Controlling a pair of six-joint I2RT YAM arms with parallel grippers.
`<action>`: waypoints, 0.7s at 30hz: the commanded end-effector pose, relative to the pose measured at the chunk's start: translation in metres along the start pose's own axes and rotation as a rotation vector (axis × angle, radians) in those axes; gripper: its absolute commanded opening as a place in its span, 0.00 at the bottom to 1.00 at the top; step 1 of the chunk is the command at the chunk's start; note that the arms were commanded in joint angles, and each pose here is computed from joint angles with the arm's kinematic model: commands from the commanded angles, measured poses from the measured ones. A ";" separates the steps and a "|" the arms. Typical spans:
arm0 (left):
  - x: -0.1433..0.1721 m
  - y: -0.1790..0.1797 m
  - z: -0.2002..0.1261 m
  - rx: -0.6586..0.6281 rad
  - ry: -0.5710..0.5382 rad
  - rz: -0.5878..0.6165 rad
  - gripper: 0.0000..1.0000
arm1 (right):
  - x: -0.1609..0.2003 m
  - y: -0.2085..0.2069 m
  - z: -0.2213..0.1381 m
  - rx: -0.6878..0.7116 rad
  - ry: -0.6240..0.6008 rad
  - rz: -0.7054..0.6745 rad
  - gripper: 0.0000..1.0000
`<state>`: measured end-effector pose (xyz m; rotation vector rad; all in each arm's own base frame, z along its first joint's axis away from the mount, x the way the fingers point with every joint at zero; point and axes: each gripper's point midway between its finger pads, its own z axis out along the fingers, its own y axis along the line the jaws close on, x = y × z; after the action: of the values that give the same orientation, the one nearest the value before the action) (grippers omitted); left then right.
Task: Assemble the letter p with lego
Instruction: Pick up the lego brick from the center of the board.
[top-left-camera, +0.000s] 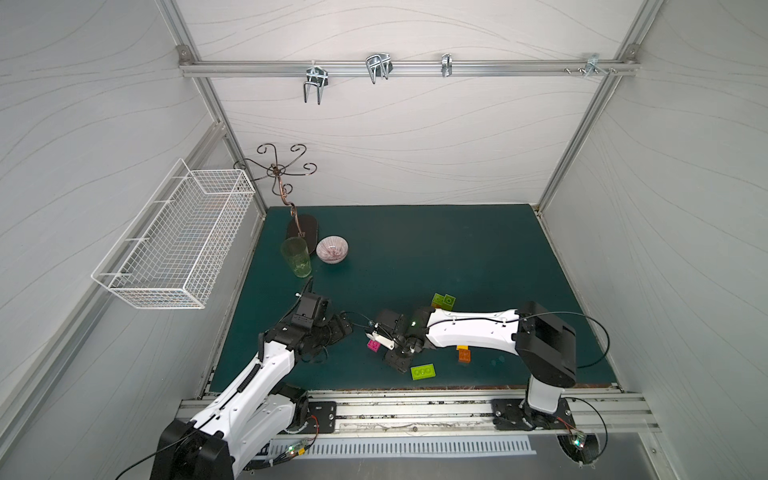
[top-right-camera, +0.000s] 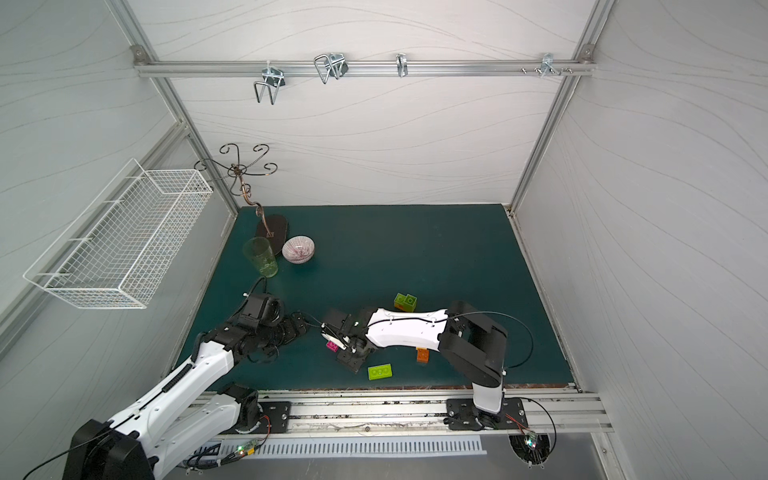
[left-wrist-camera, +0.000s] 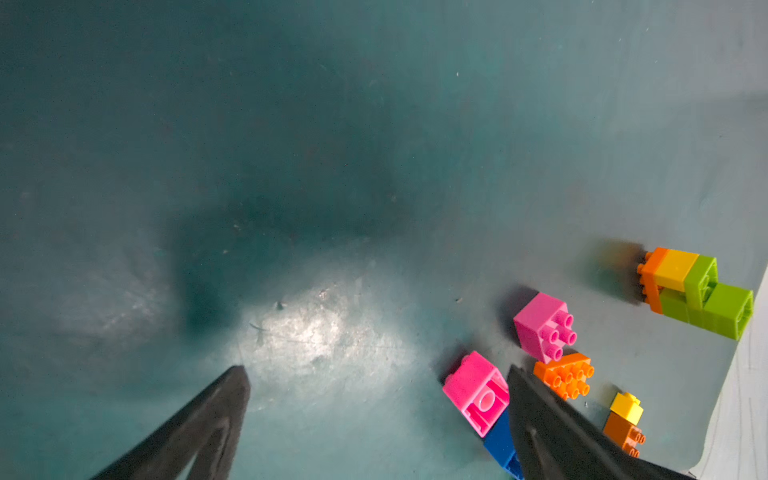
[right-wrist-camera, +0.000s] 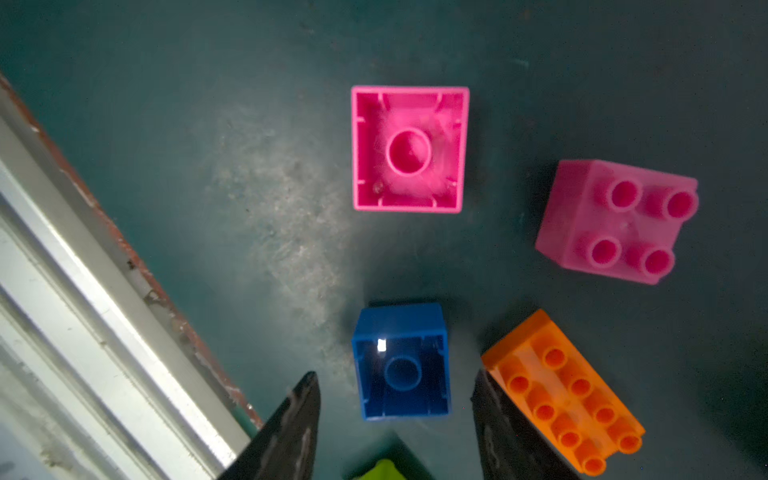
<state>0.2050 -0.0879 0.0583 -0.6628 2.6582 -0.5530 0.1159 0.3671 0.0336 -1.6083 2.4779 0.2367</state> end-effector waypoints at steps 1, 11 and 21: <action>-0.003 -0.005 -0.002 0.026 -0.008 0.012 0.99 | 0.001 -0.002 0.006 0.035 0.026 -0.015 0.53; -0.005 -0.007 -0.003 0.035 -0.014 0.019 0.99 | -0.002 -0.006 0.001 0.059 0.015 -0.011 0.21; -0.014 -0.039 0.000 0.147 0.004 0.054 0.99 | 0.010 -0.068 -0.082 0.063 -0.067 -0.011 0.21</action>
<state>0.2084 -0.0989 0.0552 -0.6165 2.6834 -0.6250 0.1591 0.3406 0.0897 -1.5150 2.4110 0.2373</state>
